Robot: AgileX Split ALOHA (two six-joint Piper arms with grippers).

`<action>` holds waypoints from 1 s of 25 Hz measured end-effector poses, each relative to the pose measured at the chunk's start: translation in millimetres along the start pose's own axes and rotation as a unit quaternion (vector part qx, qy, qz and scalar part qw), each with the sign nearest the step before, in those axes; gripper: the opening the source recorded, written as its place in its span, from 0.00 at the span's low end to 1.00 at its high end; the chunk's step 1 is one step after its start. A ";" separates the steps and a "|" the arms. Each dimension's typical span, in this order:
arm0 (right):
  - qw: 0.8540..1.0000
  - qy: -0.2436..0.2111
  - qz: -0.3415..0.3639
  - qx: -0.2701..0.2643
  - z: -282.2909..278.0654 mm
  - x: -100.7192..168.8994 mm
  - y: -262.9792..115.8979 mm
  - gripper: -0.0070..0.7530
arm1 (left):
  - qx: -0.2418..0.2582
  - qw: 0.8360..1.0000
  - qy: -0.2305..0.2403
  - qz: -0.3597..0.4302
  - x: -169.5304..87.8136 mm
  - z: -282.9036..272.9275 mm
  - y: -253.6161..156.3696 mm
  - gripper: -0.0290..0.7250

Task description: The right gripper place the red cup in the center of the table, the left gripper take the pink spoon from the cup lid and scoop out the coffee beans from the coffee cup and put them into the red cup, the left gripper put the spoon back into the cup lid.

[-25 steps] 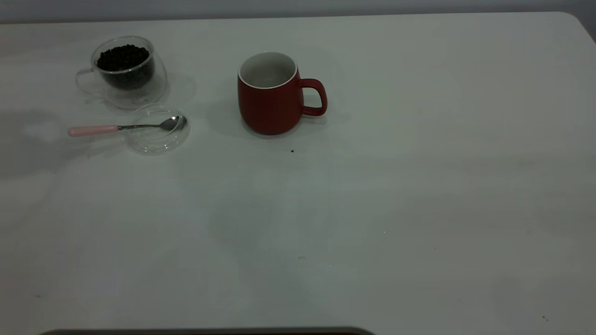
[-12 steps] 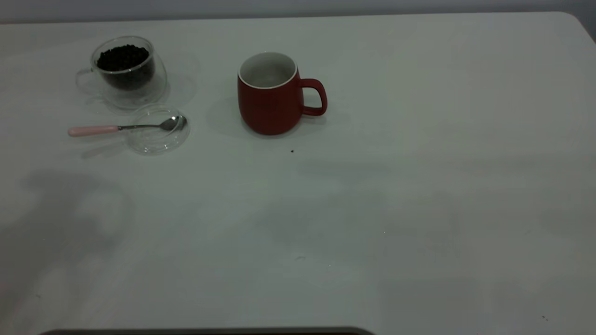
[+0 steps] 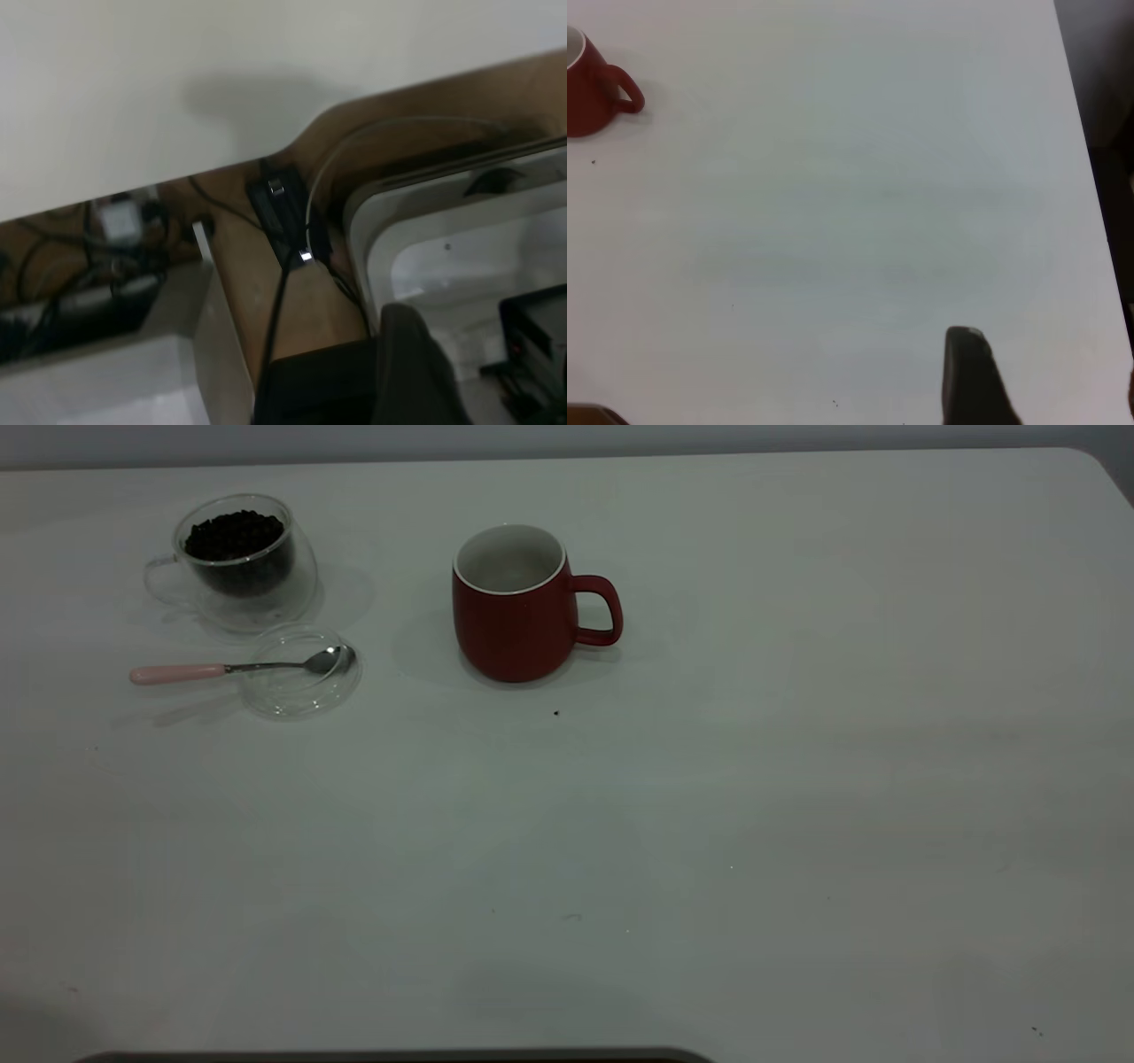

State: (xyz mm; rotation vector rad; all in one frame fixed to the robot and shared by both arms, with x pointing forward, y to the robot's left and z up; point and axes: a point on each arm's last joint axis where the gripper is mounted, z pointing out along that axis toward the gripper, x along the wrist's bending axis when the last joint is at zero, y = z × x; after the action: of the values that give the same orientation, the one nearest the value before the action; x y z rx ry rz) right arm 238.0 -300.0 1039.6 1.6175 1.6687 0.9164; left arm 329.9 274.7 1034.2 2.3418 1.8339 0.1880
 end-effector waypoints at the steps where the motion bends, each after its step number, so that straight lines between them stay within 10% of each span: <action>1: 1.000 0.000 0.000 0.000 0.0 0.0 0.0 0.60 | -0.006 1.000 -0.003 0.003 -0.1 3.4 -8.2 0.66; 18: 1.000 0.000 0.000 0.000 0.0 0.0 0.0 0.60 | -0.322 0.946 0.012 -0.038 3.6 -21.1 -102.7 0.66; 25: 1.000 0.000 0.000 0.000 0.0 0.0 0.0 0.60 | -0.338 0.936 0.043 -0.087 1.3 -21.3 -108.8 0.66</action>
State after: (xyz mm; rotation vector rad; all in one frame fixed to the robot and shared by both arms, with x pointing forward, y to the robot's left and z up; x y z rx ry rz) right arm 238.0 -300.0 1039.6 1.6175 1.6687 0.9164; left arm 222.6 302.5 1032.9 1.7087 1.6422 0.7705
